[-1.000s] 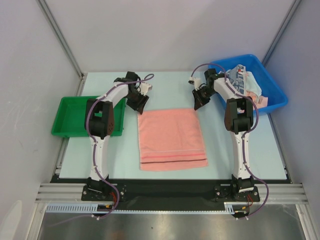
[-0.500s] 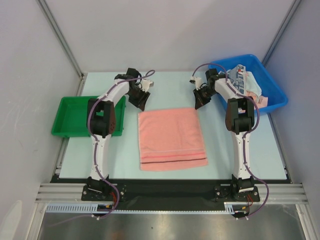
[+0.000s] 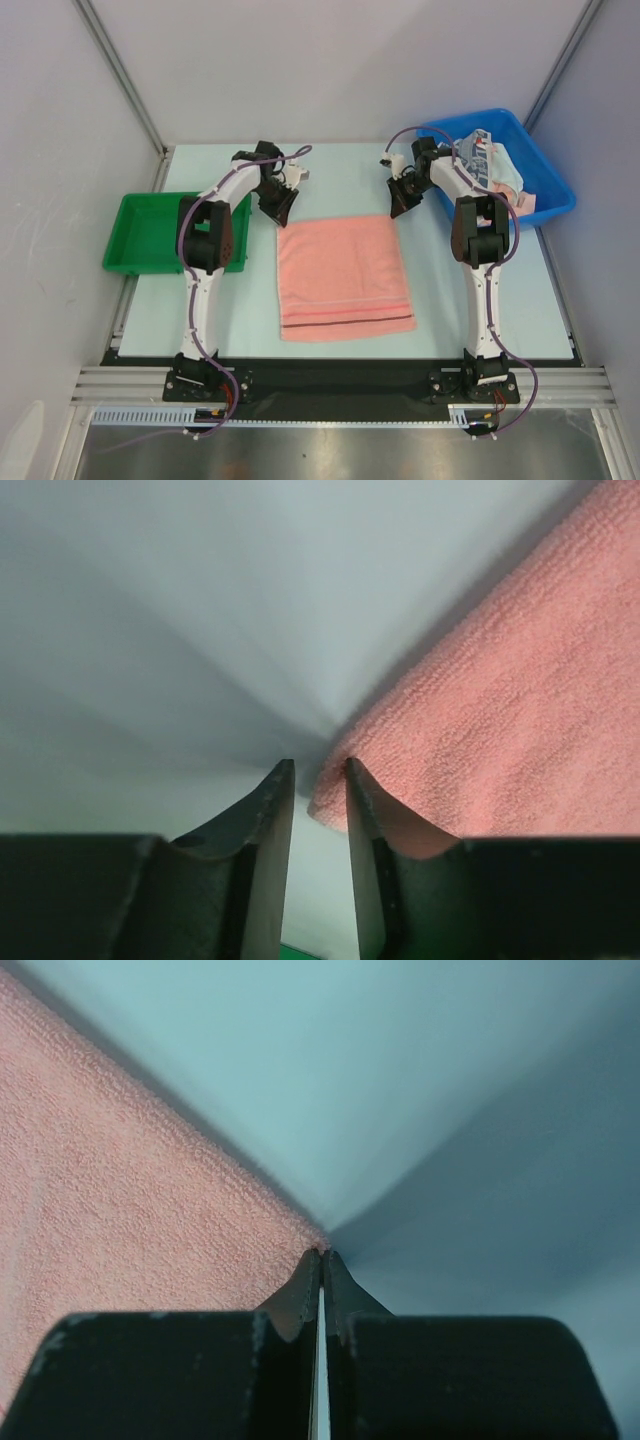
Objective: Fold and stack the towels
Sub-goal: Fold the towel
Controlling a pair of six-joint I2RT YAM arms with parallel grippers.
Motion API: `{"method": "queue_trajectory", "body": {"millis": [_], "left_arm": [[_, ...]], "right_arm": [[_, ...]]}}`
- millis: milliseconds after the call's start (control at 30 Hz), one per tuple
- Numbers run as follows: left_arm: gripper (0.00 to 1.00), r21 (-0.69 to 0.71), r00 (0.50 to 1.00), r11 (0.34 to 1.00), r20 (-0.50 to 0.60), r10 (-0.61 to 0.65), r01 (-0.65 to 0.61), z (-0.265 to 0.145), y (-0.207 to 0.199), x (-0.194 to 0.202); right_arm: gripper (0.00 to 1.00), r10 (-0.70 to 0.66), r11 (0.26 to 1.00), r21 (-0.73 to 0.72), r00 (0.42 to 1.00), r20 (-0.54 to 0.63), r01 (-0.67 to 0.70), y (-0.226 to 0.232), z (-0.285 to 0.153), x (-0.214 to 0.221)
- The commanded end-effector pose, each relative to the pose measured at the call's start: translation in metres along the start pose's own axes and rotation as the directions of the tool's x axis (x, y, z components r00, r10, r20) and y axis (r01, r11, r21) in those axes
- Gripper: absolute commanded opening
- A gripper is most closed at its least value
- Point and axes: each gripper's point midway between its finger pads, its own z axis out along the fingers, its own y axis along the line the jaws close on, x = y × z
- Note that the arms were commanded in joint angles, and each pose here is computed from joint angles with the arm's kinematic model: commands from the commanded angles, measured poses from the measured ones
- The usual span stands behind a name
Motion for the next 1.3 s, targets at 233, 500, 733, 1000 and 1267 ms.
{"method": "queue_trajectory", "body": {"millis": [233,500,733,1000,1267], "left_arm": [[0.00,0.087,0.999,0.996,-0.040,0.005,-0.001,0.000,-0.019,0.009],[0.00,-0.092,0.989,0.996,0.148,0.004,0.010,-0.022,0.013,-0.049],[0.00,-0.220,0.964,0.975,0.261,0.040,0.020,-0.043,0.041,-0.092],[0.00,-0.257,0.959,0.966,0.274,0.069,0.004,-0.060,0.039,-0.089],[0.00,-0.286,0.940,0.958,0.327,0.099,-0.002,-0.094,0.024,-0.096]], "right_arm": [[0.00,-0.044,0.995,0.096,0.997,0.059,0.038,-0.017,-0.024,-0.023],[0.00,-0.078,0.982,0.184,0.986,0.148,0.050,-0.029,-0.040,-0.051],[0.00,-0.182,0.958,0.266,0.948,0.259,0.112,-0.042,-0.065,-0.088],[0.00,-0.194,0.959,0.253,0.942,0.273,0.124,-0.038,-0.069,-0.089],[0.00,-0.234,0.943,0.303,0.919,0.318,0.135,-0.015,-0.105,-0.086]]}}
